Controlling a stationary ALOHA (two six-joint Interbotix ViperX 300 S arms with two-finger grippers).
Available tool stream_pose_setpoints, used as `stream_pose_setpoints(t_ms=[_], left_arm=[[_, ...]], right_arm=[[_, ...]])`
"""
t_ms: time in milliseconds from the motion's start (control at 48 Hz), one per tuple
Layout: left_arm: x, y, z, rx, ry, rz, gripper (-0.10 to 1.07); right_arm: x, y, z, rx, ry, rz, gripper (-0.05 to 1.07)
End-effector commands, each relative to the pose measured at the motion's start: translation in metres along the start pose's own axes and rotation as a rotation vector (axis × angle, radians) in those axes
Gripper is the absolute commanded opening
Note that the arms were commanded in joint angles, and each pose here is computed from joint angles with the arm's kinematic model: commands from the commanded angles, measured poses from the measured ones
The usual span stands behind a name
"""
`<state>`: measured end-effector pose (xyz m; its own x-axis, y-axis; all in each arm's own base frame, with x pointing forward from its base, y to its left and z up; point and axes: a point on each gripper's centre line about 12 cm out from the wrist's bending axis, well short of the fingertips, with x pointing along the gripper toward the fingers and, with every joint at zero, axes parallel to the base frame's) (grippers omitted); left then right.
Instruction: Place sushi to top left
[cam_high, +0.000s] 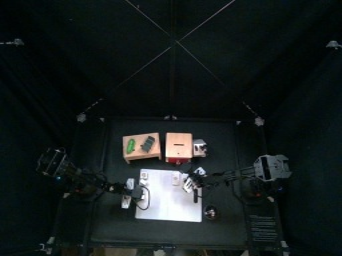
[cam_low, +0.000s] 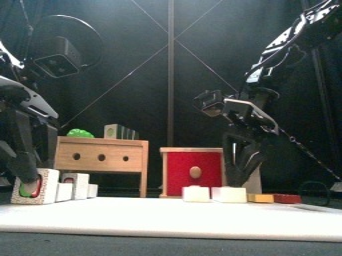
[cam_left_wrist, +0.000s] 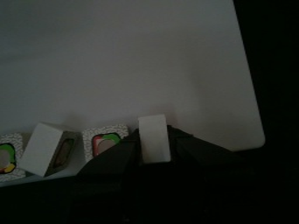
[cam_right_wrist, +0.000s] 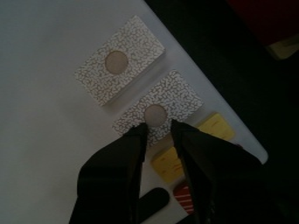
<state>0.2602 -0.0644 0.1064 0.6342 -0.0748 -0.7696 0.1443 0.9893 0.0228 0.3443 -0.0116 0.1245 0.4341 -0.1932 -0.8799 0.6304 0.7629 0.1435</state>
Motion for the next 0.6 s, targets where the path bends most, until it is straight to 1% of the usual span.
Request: stream_pose_setpoints(t_ms=[0,250,583], left_arm=[[-0.002,0.002,0.007,-0.001,-0.023,0.011,0.72],[-0.002,0.002,0.009,0.001,-0.029,0.012,0.8],[-0.007,0.001,0.02,0.001,-0.07,0.007,0.83]], right_arm=[[-0.007,0.005,0.008,0.004,-0.026,0.023,0.7],[-0.007,0.004,0.009,-0.002,-0.026,0.016,0.7],[-0.007,0.004,0.008,-0.004,-0.026,0.015,0.7]])
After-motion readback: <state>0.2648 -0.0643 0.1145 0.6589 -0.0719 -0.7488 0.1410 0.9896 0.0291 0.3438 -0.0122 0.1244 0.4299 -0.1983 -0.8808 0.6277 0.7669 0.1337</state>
